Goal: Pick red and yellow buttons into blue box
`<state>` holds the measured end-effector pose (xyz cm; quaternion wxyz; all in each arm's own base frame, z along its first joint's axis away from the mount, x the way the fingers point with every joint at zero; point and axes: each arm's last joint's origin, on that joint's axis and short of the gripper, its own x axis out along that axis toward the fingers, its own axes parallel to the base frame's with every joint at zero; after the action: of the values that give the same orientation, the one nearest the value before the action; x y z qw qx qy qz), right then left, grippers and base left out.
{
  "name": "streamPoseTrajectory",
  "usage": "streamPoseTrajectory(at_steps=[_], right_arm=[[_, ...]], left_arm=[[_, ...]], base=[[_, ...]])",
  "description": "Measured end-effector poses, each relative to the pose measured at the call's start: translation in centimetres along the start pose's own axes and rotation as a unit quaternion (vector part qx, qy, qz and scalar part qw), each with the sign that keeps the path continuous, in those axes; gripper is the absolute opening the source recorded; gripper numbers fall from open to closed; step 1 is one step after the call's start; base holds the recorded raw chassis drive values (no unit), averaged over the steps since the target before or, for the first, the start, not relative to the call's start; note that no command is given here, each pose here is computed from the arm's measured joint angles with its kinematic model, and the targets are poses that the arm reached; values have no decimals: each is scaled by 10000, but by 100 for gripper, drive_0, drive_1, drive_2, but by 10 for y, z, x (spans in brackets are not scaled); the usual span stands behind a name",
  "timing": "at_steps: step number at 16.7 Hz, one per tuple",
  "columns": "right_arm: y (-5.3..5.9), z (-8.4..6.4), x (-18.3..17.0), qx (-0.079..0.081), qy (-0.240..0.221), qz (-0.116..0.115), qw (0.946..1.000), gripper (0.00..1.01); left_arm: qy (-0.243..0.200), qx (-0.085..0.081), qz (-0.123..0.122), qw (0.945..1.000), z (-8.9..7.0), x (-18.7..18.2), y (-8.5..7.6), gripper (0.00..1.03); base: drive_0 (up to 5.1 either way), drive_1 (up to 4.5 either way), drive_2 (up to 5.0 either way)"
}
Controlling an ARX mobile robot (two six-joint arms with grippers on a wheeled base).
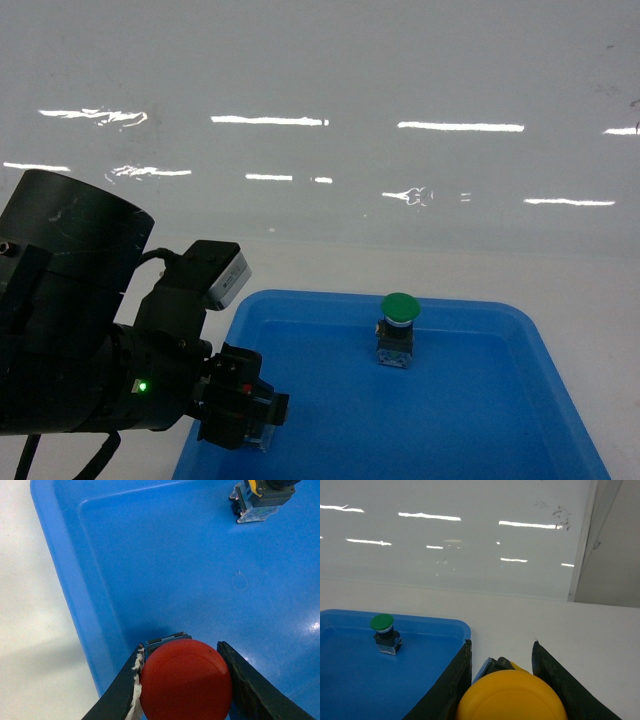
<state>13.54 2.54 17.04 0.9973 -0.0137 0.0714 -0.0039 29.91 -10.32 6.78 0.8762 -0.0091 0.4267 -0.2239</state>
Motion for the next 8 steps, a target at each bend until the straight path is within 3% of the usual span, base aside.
streamPoseTrajectory(at_steps=[5,8], right_arm=[[0,0,0,0,0,0,10000,32],[0,0,0,0,0,0,10000,32]], left_arm=[[-61,19,16,10000,-1,-1,2,34],[-228,101,172,9995,1,-1,2,34]], base=[[0,0,0],[0,0,0]])
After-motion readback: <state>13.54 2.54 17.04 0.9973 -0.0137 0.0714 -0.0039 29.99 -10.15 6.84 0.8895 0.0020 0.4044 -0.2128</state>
